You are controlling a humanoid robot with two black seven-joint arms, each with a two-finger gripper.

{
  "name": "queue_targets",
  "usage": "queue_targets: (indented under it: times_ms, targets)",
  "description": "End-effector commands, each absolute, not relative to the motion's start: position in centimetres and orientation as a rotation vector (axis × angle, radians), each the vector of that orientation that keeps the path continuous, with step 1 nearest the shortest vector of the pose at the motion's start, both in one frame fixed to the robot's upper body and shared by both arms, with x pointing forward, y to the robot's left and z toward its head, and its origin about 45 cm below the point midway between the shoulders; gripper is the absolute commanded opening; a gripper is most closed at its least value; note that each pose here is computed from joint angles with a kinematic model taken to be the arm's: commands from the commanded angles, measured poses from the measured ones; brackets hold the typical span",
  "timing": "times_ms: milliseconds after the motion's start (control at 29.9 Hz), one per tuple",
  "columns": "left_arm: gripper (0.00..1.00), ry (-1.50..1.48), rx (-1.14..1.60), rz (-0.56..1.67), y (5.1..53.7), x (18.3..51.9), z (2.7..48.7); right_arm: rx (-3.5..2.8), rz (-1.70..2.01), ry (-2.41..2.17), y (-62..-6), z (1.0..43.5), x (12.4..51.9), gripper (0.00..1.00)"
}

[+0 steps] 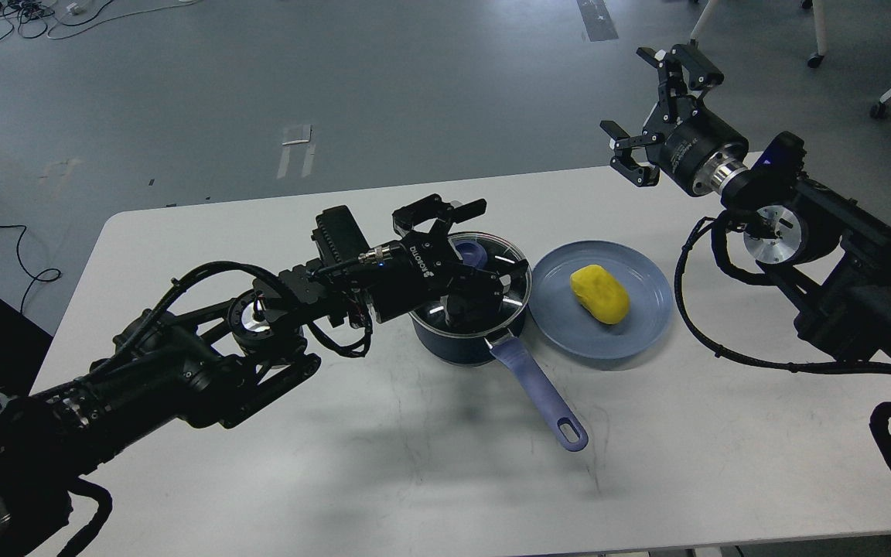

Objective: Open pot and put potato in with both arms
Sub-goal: 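Move the left gripper down onto the blue knob of the glass lid, then close the left gripper on the lid knob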

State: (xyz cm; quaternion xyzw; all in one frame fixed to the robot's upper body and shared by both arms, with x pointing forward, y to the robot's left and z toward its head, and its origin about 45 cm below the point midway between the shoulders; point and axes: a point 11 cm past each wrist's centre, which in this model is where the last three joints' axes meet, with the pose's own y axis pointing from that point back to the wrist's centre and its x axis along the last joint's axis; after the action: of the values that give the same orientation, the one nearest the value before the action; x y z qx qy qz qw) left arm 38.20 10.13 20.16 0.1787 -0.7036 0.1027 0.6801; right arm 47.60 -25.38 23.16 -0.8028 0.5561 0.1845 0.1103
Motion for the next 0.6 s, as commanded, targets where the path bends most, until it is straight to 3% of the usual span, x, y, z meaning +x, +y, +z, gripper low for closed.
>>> queue_targets:
  times_ms: [0, 568]
  targets:
    - [0.97, -1.573, 0.419, 0.235, 10.3, 38.5, 19.7, -2.358, 0.537, 1.643, -25.7, 23.2, 47.6, 1.00]
    - [0.98, -1.504, 0.531, 0.272, 11.8, 40.1, 17.1, -2.361, 0.508, 1.677, -27.2, 23.5, 47.6, 1.00]
